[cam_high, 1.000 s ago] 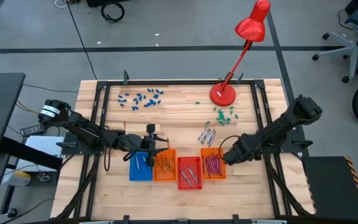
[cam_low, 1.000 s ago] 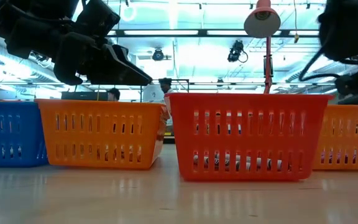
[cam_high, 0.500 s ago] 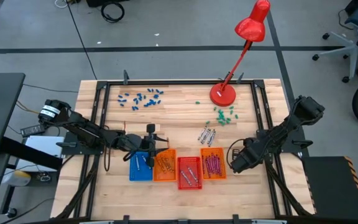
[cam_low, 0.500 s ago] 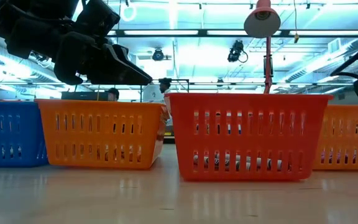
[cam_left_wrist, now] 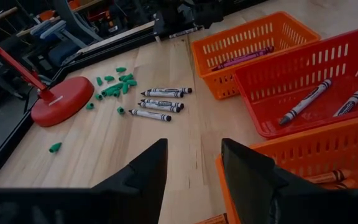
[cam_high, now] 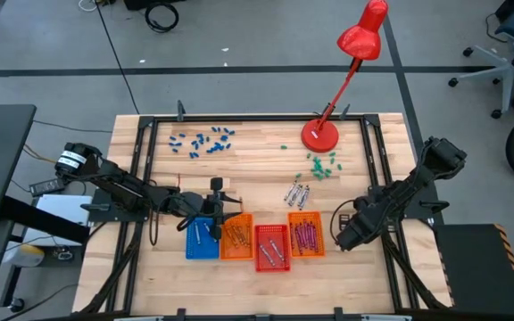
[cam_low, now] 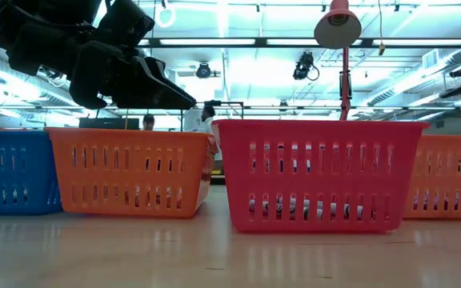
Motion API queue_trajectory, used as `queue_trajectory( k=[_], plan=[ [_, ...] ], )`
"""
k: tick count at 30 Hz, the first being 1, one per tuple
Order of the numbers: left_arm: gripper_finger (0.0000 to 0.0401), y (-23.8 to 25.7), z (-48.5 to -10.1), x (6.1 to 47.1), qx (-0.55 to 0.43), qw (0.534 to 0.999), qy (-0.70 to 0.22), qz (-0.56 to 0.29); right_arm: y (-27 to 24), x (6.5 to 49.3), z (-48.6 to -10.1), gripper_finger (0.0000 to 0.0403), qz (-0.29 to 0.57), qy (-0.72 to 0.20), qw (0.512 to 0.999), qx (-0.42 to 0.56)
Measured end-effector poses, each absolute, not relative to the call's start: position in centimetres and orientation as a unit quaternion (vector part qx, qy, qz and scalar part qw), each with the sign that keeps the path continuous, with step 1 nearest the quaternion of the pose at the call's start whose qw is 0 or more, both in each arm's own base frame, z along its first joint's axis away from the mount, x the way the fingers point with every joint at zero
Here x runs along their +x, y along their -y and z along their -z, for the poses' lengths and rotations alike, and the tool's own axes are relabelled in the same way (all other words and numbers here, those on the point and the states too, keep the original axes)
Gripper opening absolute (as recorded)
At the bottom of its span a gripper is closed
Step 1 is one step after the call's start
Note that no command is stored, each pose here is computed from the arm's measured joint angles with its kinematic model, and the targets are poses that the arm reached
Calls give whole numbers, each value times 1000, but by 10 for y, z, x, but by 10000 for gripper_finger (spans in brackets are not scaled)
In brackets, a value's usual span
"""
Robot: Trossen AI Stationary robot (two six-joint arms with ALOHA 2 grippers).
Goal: Sort crayons
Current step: Put the black crayon into the blue bin
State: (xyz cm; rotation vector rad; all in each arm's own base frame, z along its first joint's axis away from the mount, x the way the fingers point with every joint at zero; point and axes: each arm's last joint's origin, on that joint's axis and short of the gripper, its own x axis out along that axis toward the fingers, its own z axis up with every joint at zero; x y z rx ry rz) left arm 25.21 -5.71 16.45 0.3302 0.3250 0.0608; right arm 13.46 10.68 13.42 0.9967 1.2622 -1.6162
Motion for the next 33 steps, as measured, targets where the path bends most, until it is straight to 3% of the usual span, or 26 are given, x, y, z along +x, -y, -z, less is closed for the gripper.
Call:
queue_trajectory(
  k=[7,13,23,27,33],
  plan=[
    [164,57,-164,252,164,973,-161,-30,-105,134,-134,155,646,-497,431,387],
    [164,57,-164,252,164,973,-161,-30,-107,131,-135,155,635,-543,402,374],
    [164,57,-165,252,163,974,-157,-31,-99,144,-138,148,515,-645,469,315],
    [164,57,-165,252,163,974,-157,-31,-94,146,-139,118,484,-677,470,292],
    [164,57,-165,252,174,972,-158,-29,-95,148,-138,41,430,-711,481,280]
  ],
)
